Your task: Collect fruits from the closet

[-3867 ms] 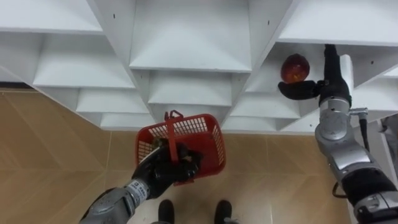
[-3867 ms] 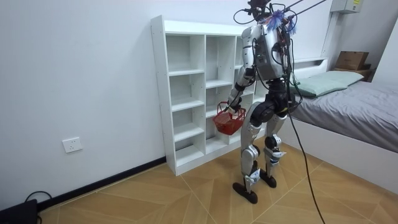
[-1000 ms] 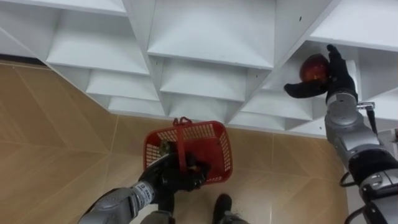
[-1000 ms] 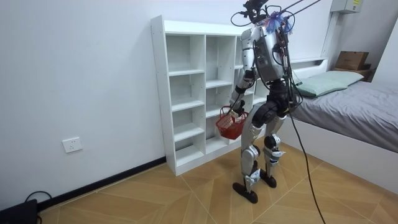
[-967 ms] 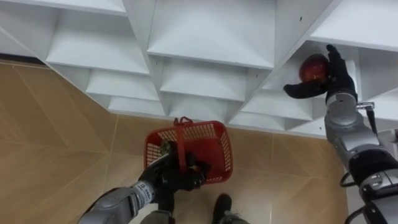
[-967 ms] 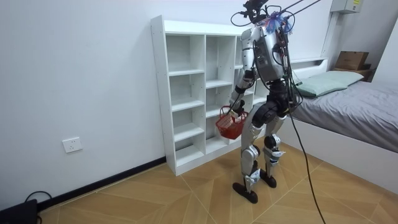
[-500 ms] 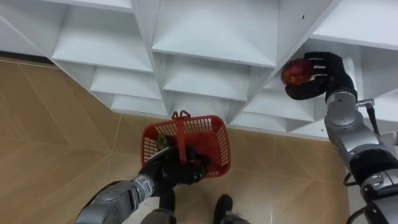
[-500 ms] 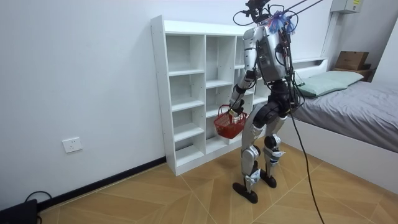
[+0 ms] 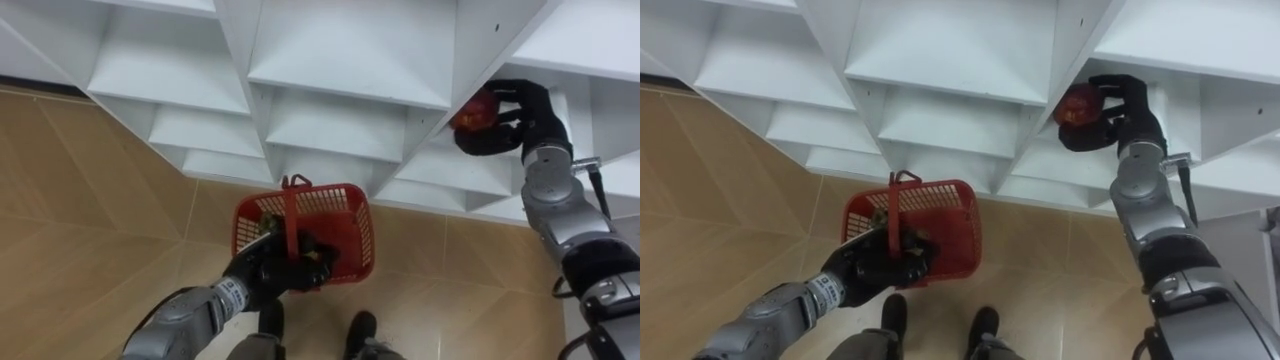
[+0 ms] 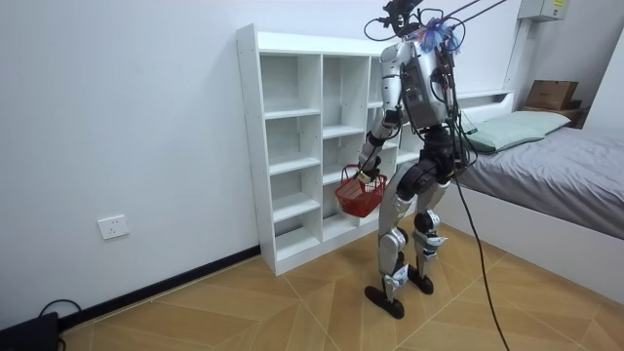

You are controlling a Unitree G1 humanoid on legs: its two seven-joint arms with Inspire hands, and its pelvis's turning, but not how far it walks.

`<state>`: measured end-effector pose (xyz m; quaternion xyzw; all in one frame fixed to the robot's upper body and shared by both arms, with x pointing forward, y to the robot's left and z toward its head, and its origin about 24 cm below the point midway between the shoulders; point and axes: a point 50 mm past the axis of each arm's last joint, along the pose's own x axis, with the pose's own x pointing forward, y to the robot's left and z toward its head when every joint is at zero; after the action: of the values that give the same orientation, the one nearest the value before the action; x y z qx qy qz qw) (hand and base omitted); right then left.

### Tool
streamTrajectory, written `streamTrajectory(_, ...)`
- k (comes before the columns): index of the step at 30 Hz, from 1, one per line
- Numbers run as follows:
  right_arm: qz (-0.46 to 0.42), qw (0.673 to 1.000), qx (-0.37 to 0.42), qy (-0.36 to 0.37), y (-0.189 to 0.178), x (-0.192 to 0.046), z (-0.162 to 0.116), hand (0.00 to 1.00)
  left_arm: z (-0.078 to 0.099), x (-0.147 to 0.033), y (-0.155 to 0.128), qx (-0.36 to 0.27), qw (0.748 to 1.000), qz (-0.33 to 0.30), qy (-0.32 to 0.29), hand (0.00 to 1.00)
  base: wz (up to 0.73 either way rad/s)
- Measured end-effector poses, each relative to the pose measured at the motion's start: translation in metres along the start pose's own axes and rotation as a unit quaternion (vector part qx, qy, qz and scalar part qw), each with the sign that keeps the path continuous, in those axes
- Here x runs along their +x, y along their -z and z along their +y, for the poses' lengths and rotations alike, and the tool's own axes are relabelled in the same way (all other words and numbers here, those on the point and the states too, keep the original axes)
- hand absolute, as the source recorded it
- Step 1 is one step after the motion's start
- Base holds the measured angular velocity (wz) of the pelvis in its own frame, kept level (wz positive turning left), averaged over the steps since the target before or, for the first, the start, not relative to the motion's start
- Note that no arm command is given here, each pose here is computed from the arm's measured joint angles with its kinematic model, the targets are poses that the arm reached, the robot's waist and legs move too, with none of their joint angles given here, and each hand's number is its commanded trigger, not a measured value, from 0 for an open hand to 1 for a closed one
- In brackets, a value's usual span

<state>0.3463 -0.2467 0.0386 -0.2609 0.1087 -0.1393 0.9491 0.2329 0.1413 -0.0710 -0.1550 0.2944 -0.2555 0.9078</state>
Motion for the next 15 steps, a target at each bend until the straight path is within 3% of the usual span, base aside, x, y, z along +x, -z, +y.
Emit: streamTrajectory(15, -0.010, 1.000, 0.010, 0.006, -0.0030, 0.0002, -0.0006, 1.00, -0.0029, 0.0030, -0.0003, -0.002, 1.000, -0.002, -0.005, 1.00, 0.00)
